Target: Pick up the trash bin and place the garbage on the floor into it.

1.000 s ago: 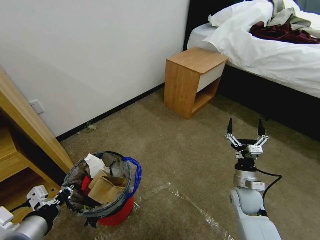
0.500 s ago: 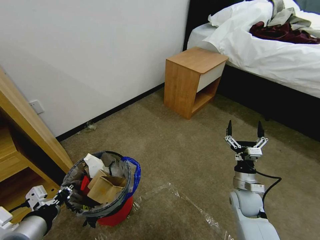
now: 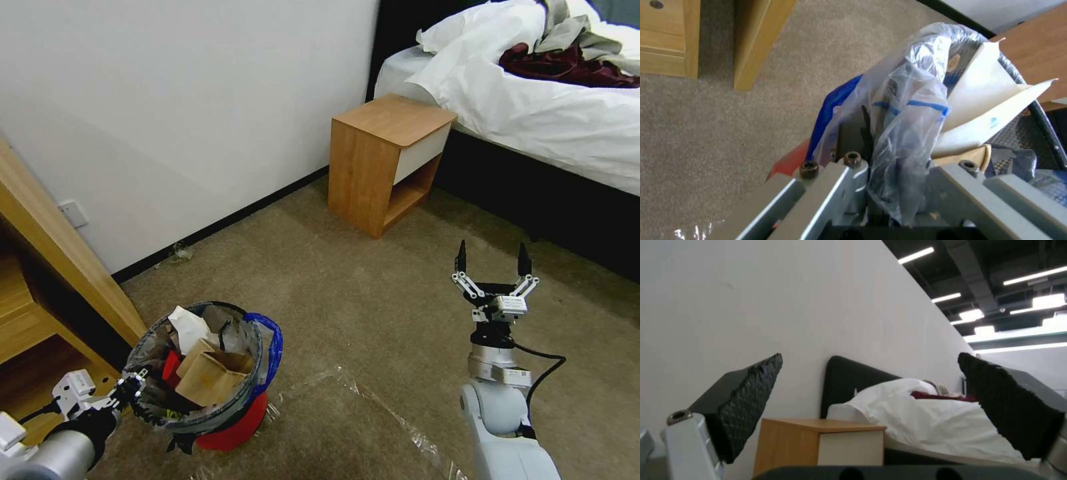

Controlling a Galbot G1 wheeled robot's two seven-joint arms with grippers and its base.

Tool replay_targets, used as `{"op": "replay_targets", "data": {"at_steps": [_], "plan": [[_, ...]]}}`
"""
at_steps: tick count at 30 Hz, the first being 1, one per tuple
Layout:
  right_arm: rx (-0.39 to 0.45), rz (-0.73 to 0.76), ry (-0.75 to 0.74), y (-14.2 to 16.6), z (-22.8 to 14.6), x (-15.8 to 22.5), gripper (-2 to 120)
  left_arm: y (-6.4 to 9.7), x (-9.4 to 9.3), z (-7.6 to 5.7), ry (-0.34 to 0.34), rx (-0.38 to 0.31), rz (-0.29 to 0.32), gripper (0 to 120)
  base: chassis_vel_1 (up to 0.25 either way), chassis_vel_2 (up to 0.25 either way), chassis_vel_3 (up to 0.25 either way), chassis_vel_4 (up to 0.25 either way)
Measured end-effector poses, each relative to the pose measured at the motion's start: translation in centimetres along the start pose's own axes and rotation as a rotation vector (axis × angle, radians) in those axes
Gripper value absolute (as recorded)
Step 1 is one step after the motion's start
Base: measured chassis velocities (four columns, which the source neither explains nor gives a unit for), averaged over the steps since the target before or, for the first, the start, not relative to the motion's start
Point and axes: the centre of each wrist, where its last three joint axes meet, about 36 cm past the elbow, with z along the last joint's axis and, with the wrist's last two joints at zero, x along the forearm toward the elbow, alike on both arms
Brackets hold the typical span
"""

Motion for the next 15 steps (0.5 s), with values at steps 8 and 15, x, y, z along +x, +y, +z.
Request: {"op": "replay_targets", "data": {"at_steps": [8, 15], "plan": [[0.002, 0.001, 0.0, -0.1, 0.01, 0.11, 100, 0.01, 0.0, 0.03, 0.001, 0.001, 0.0, 0, 0.0, 0.0, 0.0, 0.0], [0.002, 0.001, 0.0, -0.07, 0.05, 0.12, 100, 0.07, 0.07, -0.1, -0.003, 0.003, 0.0, 0, 0.0, 0.0, 0.0, 0.0]]}}
